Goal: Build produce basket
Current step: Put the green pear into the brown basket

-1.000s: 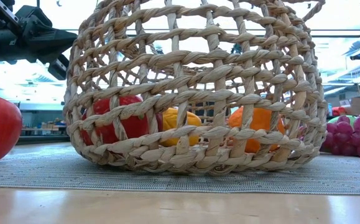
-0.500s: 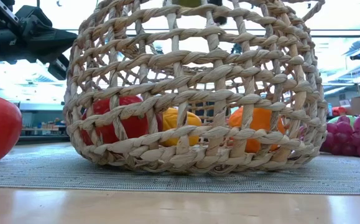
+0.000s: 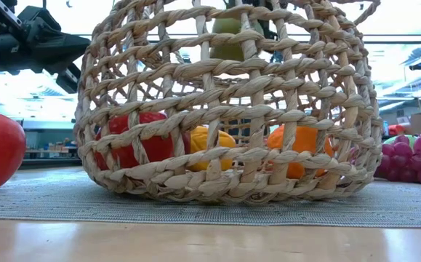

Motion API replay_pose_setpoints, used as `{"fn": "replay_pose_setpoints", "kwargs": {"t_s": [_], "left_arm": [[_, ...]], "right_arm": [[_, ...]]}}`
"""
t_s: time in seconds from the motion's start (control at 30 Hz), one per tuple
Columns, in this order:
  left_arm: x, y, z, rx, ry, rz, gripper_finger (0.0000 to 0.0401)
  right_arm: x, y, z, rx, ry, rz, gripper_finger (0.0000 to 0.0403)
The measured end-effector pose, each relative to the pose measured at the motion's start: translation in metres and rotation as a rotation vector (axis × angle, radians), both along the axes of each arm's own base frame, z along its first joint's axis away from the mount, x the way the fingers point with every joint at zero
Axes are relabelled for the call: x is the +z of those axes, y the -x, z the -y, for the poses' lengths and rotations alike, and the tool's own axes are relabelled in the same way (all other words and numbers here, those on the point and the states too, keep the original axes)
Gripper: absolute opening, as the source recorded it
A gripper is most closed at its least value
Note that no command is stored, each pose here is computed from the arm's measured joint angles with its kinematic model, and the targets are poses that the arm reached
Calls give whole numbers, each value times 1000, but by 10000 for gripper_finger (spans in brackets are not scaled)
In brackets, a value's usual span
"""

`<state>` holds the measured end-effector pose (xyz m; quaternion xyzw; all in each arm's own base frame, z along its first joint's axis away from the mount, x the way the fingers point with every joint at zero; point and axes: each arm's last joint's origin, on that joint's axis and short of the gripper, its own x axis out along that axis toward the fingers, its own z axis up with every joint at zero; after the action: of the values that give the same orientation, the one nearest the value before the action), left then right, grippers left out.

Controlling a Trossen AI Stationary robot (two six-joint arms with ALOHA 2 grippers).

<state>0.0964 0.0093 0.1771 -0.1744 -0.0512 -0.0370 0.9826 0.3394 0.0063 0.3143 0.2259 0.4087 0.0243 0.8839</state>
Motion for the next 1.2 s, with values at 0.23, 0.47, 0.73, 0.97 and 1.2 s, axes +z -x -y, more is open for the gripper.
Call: {"fn": "replay_pose_setpoints", "kwargs": {"t_s": [0.23,0.47,0.73,0.97,1.2], "left_arm": [[0,-1,0,0,2,-7,28],[-1,-1,0,0,4,-18,33],[-2,-1,0,0,4,-20,32],[-2,-1,0,0,4,-20,29],[-2,-1,0,0,3,-20,36]], "right_arm": [[-21,-13,-3,70,10,-51,362],[-43,-22,-9,198,27,-103,362],[-49,-17,-13,286,118,-151,362],[-50,-13,-10,268,95,-196,362],[-50,-14,-5,218,107,-205,376]]}}
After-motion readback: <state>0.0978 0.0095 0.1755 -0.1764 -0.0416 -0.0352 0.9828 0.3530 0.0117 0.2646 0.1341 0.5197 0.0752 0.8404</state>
